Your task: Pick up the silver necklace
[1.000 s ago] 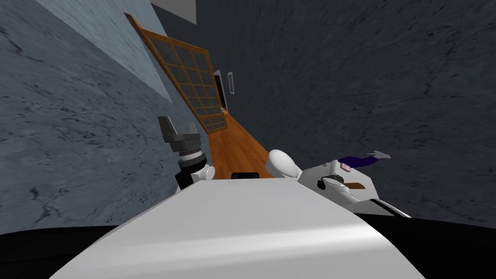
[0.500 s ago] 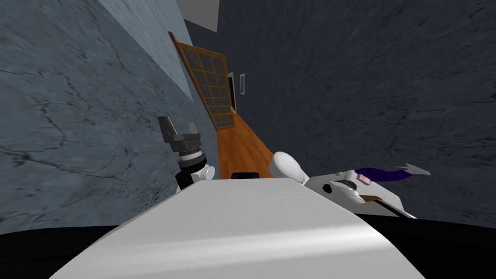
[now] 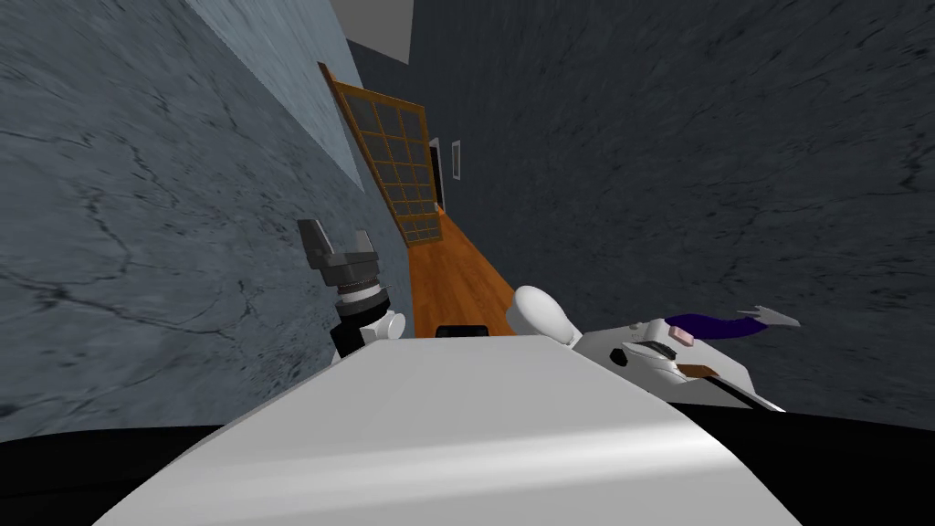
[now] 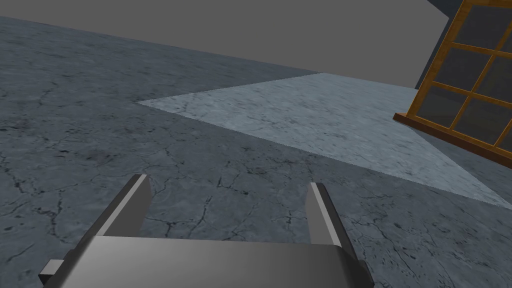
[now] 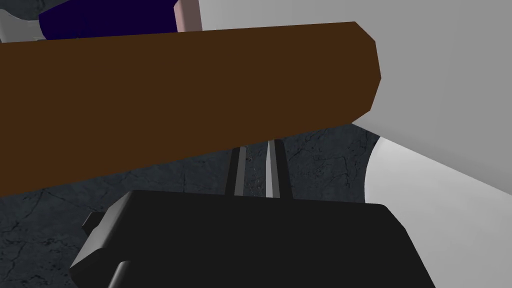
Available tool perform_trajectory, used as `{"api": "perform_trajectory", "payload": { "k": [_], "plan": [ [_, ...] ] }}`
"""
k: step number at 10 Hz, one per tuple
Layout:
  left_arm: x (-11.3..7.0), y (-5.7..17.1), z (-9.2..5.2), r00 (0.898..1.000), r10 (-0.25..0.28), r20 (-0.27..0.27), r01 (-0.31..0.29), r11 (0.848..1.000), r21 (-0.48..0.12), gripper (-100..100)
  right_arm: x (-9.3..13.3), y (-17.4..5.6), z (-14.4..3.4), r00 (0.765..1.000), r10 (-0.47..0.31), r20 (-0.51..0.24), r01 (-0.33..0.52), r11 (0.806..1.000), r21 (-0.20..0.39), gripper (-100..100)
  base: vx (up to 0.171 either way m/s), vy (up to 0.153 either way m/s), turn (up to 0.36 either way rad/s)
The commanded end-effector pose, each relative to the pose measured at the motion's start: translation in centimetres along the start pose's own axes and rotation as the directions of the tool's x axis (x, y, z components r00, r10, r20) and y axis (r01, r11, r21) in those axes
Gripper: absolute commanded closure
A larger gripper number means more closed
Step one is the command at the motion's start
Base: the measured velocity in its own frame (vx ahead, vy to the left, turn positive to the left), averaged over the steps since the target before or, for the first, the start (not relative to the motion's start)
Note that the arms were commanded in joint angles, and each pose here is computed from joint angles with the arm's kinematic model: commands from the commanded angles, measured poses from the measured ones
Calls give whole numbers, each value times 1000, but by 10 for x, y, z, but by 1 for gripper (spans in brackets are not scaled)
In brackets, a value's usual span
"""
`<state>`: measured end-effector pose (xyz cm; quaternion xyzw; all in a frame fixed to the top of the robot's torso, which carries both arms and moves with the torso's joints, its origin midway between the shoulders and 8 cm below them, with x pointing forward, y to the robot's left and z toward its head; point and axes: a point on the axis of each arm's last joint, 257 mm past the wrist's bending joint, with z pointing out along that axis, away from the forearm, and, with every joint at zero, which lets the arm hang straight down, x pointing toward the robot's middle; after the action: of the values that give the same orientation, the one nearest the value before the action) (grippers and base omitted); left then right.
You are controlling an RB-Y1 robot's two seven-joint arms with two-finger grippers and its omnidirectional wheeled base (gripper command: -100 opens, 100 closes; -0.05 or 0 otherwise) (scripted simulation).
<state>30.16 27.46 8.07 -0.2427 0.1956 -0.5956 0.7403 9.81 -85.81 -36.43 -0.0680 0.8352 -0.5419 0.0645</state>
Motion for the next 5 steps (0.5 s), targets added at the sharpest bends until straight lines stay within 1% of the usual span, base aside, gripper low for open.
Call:
{"api": "perform_trajectory", "payload": {
  "k": [1,2,3,4,5],
  "plan": [
    [0,0,0,1000,0,0,0,1000,0,0,0,0,0,1000,0,0,0,1000,0,100,0,0,0],
    [0,0,0,1000,0,0,0,1000,0,0,0,0,0,1000,-1,0,1,1000,0,100,0,0,0],
    [0,0,0,1000,0,0,0,1000,0,0,0,0,0,1000,-2,0,2,1000,0,0,0,0,0],
    [0,0,0,1000,0,0,0,1000,0,0,-32,16,-3,998,-15,58,16,999,-31,100,96,-42,-364],
    [0,0,0,1000,0,0,0,1000,0,0,-36,17,-4,998,-15,65,17,999,-32,100,141,-32,-434]
  ]
}}
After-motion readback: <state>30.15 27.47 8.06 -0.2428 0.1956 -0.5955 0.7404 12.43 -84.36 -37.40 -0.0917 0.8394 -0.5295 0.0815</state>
